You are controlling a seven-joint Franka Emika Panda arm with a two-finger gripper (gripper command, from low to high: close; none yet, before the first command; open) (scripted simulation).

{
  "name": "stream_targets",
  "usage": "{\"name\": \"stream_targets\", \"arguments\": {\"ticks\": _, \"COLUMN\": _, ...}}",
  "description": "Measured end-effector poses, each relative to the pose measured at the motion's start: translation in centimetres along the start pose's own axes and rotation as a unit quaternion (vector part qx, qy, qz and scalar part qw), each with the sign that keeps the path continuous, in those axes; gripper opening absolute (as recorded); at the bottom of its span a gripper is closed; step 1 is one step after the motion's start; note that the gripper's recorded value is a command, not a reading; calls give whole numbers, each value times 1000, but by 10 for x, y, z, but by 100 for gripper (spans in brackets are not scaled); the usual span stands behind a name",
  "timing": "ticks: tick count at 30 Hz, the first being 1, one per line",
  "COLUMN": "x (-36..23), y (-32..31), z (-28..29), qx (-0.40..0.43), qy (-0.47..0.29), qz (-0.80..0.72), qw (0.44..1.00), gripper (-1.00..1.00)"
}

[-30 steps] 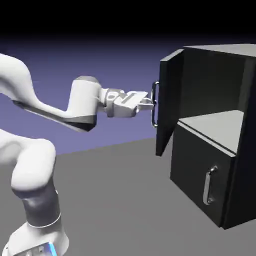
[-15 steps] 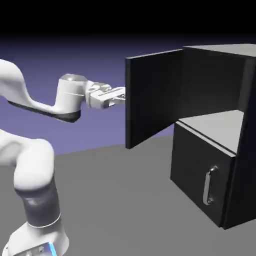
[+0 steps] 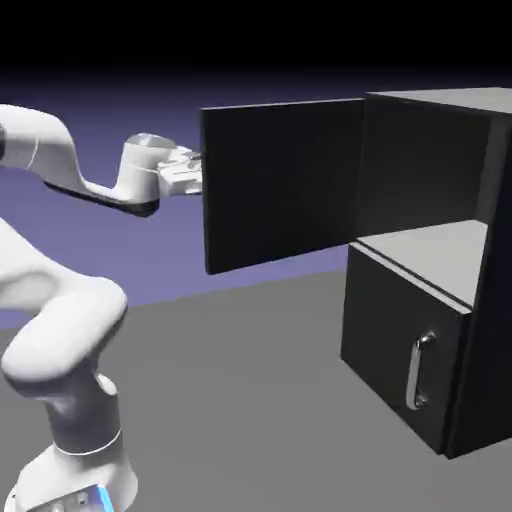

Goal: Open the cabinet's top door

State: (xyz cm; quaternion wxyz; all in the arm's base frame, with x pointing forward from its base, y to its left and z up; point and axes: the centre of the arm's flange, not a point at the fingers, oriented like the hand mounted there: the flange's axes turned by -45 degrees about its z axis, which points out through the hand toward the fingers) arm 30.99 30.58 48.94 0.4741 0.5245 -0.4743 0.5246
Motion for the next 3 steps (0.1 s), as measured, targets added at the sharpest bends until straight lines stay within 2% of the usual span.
{"name": "stream_targets", "arguments": {"ticks": 2, "x": 0, "y": -6, "z": -12, "qx": -21, "qy": 0, "qz": 0, "qw": 1000, "gripper": -100}}
{"name": "stream_targets", "arguments": {"ticks": 3, "x": 0, "y": -7, "z": -13, "qx": -22, "qy": 0, "qz": 0, "qw": 1000, "gripper": 100}}
